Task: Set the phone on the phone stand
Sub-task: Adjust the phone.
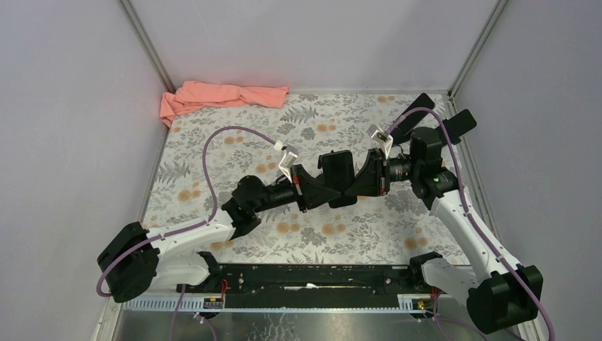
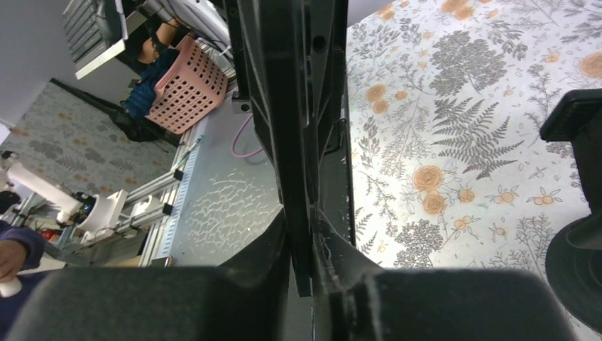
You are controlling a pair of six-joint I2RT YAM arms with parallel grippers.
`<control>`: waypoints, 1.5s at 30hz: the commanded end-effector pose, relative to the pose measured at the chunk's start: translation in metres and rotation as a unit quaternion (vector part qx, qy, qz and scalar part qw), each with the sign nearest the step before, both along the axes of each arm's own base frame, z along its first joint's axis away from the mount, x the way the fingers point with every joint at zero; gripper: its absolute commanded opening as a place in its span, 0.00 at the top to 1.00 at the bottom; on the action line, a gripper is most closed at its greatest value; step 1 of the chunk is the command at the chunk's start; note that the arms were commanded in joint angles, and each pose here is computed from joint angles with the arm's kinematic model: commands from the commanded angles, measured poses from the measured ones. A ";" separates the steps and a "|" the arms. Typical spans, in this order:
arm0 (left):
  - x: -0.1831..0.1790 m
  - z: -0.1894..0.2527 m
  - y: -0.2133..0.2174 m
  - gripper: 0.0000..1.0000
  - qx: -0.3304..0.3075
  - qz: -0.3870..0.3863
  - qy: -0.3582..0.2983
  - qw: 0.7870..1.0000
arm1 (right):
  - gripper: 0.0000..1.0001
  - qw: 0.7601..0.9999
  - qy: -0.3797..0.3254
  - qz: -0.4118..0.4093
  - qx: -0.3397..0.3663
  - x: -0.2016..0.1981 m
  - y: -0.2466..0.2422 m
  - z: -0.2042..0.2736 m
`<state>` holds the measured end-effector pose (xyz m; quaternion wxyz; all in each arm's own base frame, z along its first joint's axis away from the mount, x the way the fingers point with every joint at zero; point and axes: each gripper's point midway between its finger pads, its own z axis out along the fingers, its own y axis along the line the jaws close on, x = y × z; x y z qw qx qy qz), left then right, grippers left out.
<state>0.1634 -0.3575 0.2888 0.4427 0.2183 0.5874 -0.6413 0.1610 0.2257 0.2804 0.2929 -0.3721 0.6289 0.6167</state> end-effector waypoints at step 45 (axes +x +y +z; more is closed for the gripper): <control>0.017 0.060 -0.002 0.69 0.173 -0.156 0.035 0.972 | 1.00 0.998 -0.045 0.044 0.017 -0.013 -0.001 0.015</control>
